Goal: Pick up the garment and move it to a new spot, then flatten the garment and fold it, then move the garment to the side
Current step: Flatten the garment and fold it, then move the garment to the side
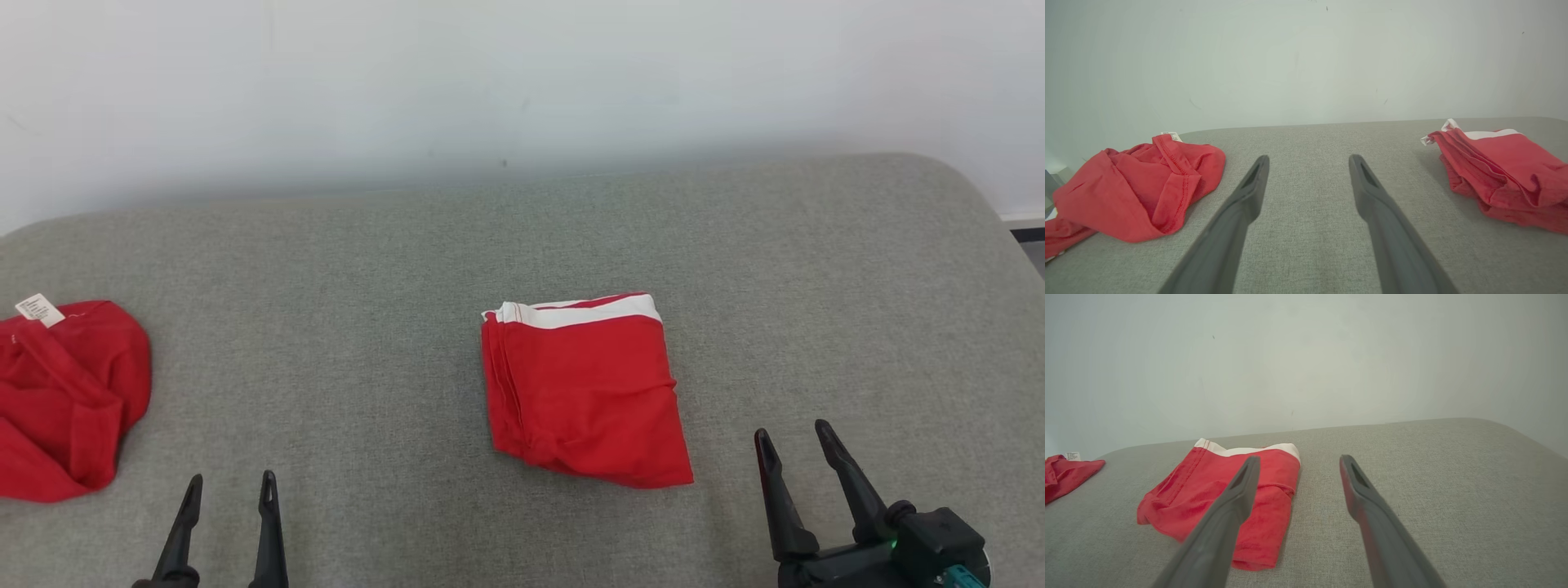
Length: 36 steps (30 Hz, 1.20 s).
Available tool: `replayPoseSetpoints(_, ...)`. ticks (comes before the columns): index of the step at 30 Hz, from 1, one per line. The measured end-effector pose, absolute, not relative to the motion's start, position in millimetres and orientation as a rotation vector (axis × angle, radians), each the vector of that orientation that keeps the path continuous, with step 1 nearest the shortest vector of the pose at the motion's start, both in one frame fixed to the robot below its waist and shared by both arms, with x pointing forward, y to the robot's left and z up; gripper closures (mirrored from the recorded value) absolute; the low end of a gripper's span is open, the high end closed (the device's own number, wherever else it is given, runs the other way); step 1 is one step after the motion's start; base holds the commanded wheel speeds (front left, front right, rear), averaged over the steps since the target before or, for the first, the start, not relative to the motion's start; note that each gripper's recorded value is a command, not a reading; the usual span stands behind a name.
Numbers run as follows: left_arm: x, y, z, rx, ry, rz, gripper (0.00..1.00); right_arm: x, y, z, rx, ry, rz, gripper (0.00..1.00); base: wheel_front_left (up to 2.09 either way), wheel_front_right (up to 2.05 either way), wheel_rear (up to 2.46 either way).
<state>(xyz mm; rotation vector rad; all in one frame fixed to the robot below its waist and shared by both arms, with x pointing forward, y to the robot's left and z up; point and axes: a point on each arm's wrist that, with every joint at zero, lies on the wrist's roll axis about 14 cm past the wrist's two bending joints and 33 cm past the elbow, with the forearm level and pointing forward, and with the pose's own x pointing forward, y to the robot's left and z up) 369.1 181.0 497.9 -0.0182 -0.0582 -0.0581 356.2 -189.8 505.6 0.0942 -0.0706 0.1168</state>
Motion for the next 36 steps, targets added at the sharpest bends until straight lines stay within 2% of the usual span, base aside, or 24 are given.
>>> replayPoseSetpoints(36, 355, 189, 491, -0.015, -0.035, -0.032, 0.0, 356, -181, 490, 0.107, -0.023, 0.13, 0.0, 0.0, 0.0, 0.0)
